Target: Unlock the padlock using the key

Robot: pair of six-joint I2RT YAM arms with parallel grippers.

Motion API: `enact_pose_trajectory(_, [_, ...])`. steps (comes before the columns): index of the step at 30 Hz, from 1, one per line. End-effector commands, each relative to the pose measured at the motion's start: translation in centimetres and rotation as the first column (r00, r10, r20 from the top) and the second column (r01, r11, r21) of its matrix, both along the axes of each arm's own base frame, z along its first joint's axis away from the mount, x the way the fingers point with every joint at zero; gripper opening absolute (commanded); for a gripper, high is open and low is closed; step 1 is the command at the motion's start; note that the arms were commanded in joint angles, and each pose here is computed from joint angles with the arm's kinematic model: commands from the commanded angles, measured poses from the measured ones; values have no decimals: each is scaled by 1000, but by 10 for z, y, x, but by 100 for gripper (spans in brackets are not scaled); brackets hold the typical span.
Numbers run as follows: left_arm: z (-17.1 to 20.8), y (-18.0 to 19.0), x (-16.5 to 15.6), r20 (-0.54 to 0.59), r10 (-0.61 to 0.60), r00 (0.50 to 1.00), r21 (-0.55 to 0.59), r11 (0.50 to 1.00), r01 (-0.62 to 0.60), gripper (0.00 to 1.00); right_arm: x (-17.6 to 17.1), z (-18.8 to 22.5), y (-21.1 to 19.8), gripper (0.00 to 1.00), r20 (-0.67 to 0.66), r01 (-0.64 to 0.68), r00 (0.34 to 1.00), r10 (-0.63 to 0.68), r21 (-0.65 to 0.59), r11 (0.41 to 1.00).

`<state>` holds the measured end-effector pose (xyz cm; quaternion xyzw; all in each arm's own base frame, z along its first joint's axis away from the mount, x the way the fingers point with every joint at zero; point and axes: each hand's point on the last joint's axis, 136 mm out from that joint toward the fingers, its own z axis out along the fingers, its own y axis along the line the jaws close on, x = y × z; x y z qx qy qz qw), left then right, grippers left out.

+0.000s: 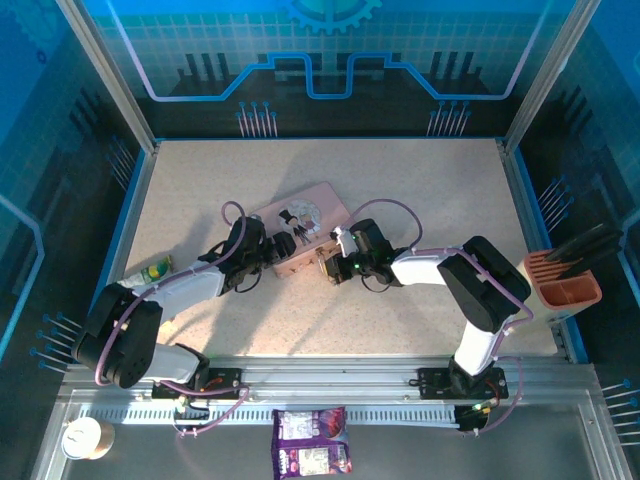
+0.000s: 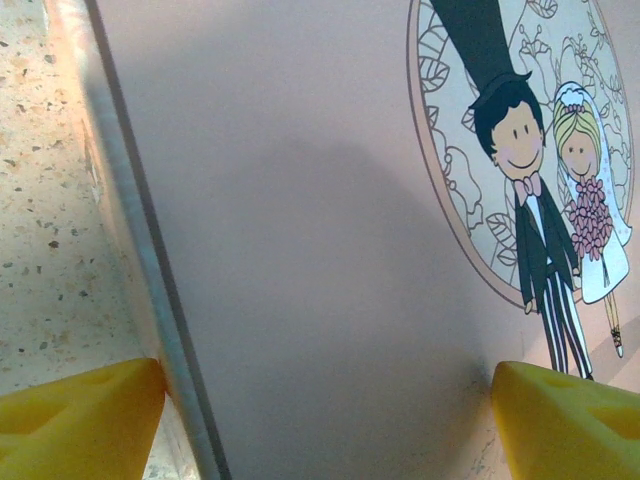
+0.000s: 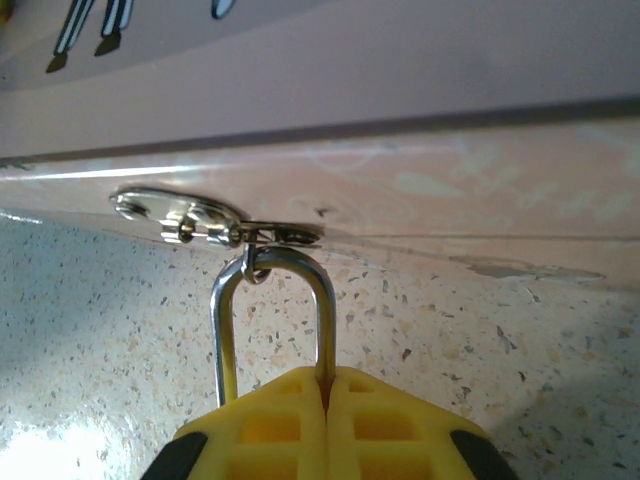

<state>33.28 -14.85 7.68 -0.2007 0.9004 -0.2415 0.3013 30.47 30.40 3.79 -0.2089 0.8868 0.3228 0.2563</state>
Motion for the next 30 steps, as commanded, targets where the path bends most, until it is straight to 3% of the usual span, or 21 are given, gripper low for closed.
enact_pose_trajectory(1, [-17, 5, -10, -71, 28, 997, 3, 1000, -27, 85, 4, 5, 7, 0, -5, 77, 997, -77, 21, 997])
enact_pose_trajectory(5, [-18, 5, -12, -83, 51, 995, -9, 999, -52, 85, 3, -2, 1, 0, -60, 210, 976, -211, -33, 977])
enact_pose_trajectory(11, [-16, 4, -17, -79, 74, 994, 2, 997, -74, 85, 3, -6, -9, 0, -123, 371, 922, -367, 7, 929])
enact_pose_trajectory(19, [-18, -6, -27, -74, 85, 994, 9, 996, -85, 85, 7, 9, -12, 0, -164, 481, 872, -461, 119, 868])
enact_pose_trajectory(30, [-17, -17, -32, -52, 103, 993, 1, 995, -103, 85, 6, 4, -14, 0, -308, 611, 779, -546, 181, 771])
